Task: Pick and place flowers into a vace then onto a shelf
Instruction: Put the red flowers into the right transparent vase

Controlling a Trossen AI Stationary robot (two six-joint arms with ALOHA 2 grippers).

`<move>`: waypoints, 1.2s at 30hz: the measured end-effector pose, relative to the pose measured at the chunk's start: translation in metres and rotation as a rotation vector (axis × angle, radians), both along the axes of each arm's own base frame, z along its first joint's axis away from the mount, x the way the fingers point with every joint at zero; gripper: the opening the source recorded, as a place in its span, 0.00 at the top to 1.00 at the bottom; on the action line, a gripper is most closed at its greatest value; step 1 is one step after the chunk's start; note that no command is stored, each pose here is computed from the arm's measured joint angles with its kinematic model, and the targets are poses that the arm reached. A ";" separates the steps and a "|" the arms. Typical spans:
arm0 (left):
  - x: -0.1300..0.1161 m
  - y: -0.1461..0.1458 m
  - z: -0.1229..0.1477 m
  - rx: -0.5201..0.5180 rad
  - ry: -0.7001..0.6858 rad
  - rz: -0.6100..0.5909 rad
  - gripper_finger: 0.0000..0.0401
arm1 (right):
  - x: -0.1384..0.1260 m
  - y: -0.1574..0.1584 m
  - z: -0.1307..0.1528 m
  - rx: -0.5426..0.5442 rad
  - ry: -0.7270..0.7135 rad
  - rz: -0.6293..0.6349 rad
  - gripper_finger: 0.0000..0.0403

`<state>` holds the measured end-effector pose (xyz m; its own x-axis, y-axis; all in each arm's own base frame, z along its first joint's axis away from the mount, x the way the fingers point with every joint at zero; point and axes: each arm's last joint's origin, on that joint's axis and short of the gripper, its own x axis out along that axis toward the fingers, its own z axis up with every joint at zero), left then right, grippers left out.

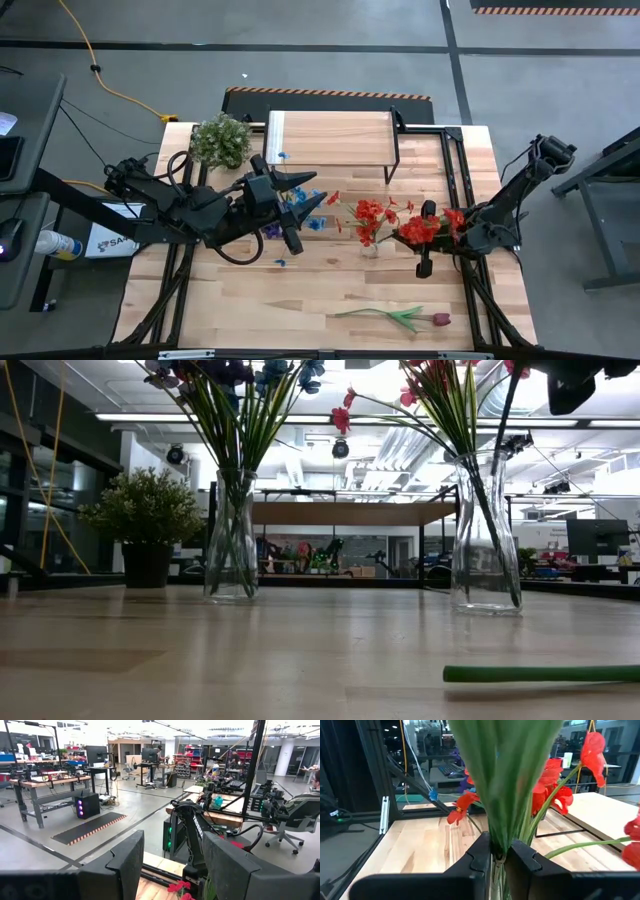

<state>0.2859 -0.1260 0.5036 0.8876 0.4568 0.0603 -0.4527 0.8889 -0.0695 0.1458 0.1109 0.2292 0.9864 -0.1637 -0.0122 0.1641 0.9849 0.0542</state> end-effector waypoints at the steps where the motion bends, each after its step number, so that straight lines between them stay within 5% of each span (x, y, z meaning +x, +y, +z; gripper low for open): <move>1: 0.000 0.000 0.000 0.000 0.000 0.000 0.42 | 0.000 0.000 0.000 0.000 0.000 0.007 0.90; 20: 0.000 0.000 0.000 0.001 0.000 -0.003 0.42 | 0.000 0.002 -0.004 0.015 0.030 0.085 0.66; 36: 0.000 0.000 0.000 0.005 0.002 -0.011 0.42 | -0.001 0.004 -0.012 0.027 0.102 0.175 0.59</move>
<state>0.2861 -0.1262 0.5035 0.8925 0.4469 0.0608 -0.4433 0.8941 -0.0644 0.1451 0.1151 0.2172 0.9933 0.0114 -0.1153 -0.0030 0.9973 0.0728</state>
